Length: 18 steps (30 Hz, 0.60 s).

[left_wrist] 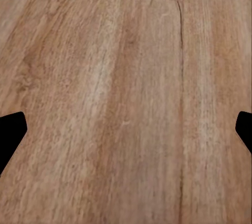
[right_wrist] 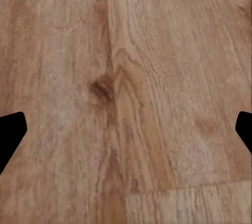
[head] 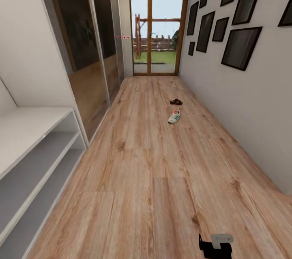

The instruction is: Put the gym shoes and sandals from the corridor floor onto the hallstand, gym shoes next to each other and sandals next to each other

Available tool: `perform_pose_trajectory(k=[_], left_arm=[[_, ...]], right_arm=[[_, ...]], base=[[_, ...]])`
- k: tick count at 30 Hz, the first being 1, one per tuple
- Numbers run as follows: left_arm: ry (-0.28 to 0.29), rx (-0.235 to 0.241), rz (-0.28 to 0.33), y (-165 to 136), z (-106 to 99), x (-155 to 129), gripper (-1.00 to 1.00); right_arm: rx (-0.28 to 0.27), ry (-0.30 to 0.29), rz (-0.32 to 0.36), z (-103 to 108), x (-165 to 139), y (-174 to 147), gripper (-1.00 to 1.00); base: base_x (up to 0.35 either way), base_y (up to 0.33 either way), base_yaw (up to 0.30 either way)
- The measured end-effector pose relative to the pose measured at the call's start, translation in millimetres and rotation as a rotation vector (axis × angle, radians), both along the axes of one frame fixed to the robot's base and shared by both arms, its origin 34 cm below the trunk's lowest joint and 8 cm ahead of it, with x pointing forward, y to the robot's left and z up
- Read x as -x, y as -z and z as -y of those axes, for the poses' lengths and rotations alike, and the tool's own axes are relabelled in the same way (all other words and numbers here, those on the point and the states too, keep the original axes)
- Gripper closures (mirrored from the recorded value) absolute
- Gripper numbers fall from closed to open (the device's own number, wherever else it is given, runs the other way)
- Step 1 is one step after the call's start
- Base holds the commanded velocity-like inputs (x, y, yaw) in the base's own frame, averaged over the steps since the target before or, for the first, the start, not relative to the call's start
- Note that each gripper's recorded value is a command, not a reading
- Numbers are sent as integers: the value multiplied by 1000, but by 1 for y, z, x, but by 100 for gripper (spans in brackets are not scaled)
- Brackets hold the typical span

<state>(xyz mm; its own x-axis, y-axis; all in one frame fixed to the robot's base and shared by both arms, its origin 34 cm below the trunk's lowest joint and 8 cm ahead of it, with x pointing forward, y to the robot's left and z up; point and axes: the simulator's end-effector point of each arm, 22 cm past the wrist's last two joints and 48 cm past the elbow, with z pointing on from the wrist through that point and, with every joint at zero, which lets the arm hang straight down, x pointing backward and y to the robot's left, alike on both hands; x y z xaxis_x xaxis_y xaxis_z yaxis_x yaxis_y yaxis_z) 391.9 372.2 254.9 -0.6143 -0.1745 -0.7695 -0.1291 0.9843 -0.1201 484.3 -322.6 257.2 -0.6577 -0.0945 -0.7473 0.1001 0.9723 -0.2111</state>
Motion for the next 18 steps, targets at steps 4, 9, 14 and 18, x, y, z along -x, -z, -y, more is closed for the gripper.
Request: perform_pose_trajectory(k=[4, 9, 14, 18], left_arm=[[0, 0, 0, 0, 0, 0, -100], [0, 0, 0, 0, 0, 0, -100], [0, 0, 0, 0, 0, 0, -100], [0, 0, 0, 0, 0, 0, -100]], right_arm=[[0, 0, 0, 0, 0, 0, -100], [-1, 0, 0, 0, 0, 0, -100], [-1, 0, 0, -1, 0, 0, -100], [-1, 0, 0, -1, 0, 0, -100]], base=[[335, 0, 0], [335, 0, 0], [335, 0, 0], [336, 0, 0]])
